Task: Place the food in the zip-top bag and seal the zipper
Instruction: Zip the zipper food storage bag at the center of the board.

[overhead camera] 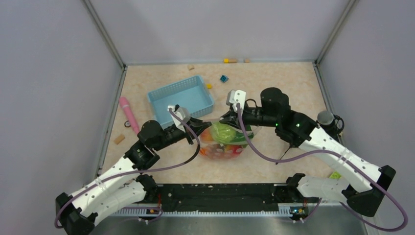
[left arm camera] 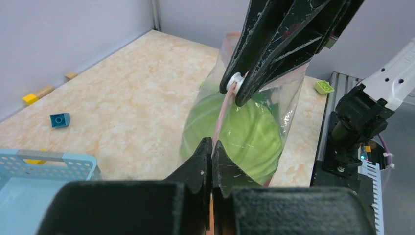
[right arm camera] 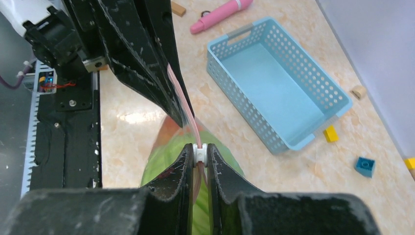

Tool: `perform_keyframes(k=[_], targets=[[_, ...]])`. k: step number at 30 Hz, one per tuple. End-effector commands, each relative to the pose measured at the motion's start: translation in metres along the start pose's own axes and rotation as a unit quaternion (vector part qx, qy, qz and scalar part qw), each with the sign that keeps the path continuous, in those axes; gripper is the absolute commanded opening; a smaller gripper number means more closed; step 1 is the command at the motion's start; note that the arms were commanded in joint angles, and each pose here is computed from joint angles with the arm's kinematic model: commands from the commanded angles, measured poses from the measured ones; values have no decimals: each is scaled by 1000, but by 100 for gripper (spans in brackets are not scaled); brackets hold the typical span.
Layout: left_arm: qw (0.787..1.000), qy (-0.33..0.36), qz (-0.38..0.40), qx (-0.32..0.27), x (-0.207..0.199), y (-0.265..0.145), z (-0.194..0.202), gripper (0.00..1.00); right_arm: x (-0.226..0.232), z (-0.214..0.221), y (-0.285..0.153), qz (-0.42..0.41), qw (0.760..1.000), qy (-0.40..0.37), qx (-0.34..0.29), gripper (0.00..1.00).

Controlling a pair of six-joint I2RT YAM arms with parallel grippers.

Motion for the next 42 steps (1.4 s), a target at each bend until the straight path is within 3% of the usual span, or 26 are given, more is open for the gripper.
perform_keyframes(k=[1,20,42], targets=[[998,-1,-62,-27,9,-8,-9,0,-14,-18,-23,103,994,-10,-41,0],[967,-47,-251,-6,39,-21,-2,0,-21,-2,-49,222,973,50,-38,0],[900,-85,-426,28,66,-39,2,0,-22,5,-70,288,955,68,-33,0]])
Point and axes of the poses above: each gripper's point midway between its finger pads, its own y axis out along the fingers, its own x axis along the line the jaws close on, z = x × y, the point moved 8 cm from there along -y, back along the fingers, and after that the axes turned 11 degrees about y, right-handed, at the moved point
